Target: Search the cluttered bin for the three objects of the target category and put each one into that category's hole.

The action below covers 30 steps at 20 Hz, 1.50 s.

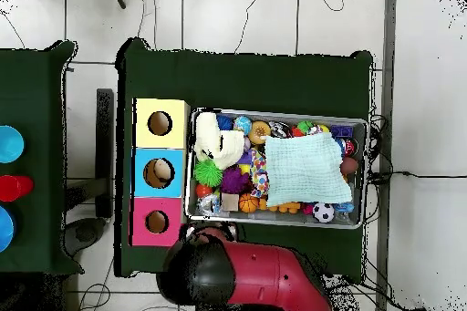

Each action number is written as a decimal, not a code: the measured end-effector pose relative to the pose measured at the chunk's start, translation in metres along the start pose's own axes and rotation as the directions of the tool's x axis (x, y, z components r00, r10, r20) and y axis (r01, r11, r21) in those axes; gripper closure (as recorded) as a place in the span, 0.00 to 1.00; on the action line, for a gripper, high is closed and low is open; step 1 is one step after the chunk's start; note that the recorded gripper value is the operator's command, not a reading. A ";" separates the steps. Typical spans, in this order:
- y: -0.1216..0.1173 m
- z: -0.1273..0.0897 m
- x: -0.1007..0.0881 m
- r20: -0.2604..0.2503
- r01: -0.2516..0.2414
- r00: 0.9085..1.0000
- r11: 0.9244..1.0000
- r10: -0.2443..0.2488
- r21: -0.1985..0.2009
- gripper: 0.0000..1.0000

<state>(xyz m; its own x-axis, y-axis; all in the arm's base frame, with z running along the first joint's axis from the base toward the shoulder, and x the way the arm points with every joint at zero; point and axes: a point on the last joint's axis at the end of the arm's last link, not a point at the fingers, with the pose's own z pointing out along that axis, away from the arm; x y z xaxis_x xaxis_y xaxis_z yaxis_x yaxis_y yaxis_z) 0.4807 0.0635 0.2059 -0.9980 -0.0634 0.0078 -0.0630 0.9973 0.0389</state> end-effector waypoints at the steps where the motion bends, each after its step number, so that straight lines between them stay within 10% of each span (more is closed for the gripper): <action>1: -0.003 0.001 0.000 -0.002 0.003 1.000 1.000 -0.003 0.000 0.00; 30: -0.093 0.046 -0.023 0.000 0.135 0.991 0.990 -0.135 0.035 0.00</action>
<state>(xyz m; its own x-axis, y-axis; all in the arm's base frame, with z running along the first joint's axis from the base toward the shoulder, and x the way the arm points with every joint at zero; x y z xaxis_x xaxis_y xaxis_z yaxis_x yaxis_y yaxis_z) 0.5092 -0.0264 0.1564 -0.9802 -0.1978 0.0028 -0.1977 0.9802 0.0042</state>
